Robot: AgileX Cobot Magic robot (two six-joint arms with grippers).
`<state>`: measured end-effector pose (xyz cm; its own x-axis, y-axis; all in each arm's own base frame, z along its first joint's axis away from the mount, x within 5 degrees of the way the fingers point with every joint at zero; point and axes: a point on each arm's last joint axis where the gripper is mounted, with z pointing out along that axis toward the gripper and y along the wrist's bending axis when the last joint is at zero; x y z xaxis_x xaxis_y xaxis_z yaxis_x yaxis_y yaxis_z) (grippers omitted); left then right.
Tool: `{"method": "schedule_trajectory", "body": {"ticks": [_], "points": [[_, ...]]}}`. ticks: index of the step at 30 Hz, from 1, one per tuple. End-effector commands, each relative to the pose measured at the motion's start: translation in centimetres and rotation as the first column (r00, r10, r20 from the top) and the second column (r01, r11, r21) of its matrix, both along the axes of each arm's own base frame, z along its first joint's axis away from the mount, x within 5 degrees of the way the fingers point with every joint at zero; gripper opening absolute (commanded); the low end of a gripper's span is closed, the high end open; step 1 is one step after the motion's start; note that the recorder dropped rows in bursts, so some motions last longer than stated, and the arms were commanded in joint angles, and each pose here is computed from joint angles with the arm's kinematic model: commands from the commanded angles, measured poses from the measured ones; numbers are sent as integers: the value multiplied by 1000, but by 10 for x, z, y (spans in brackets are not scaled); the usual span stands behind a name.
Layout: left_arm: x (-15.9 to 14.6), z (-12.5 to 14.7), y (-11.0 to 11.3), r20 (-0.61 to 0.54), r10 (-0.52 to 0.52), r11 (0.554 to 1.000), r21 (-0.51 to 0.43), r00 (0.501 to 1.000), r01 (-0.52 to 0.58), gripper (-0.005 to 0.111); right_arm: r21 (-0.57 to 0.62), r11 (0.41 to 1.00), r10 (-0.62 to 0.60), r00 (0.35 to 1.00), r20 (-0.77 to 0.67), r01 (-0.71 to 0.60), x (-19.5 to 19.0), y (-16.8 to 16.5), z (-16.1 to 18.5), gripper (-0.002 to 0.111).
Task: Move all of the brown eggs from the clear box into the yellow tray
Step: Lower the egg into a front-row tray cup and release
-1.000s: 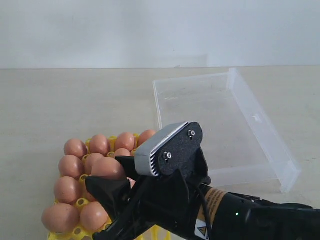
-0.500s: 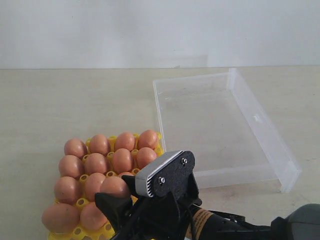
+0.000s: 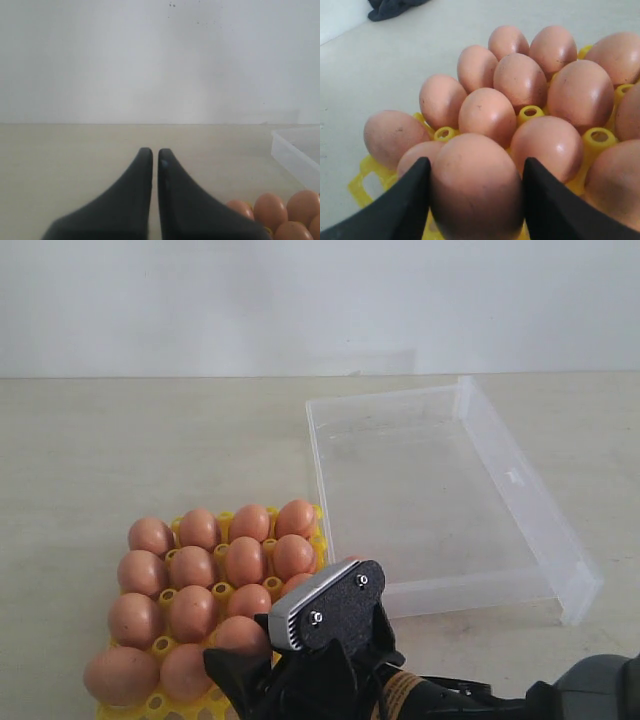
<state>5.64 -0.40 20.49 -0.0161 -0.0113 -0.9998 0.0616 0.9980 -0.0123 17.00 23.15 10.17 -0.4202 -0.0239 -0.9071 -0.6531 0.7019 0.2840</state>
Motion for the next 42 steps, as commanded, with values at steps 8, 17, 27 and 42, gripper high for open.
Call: {"method": "schedule_trajectory", "body": {"ticks": [8,17,27,42], "points": [[0,-1,0,5,3,1000,2,1000,-3,4,-35,999,4,1000,-1,-4,-1,-2,-3,10],[0,-1,0,5,3,1000,2,1000,-3,4,-33,999,0,1000,0,0,-1,-2,-3,34],[0,-1,0,-1,3,1000,3,1000,-3,4,-30,1000,0,1000,2,0,-1,-2,-3,56],[0,-1,0,-1,3,1000,3,1000,-3,4,67,979,-203,911,358,191,14,-18,64,48]]}}
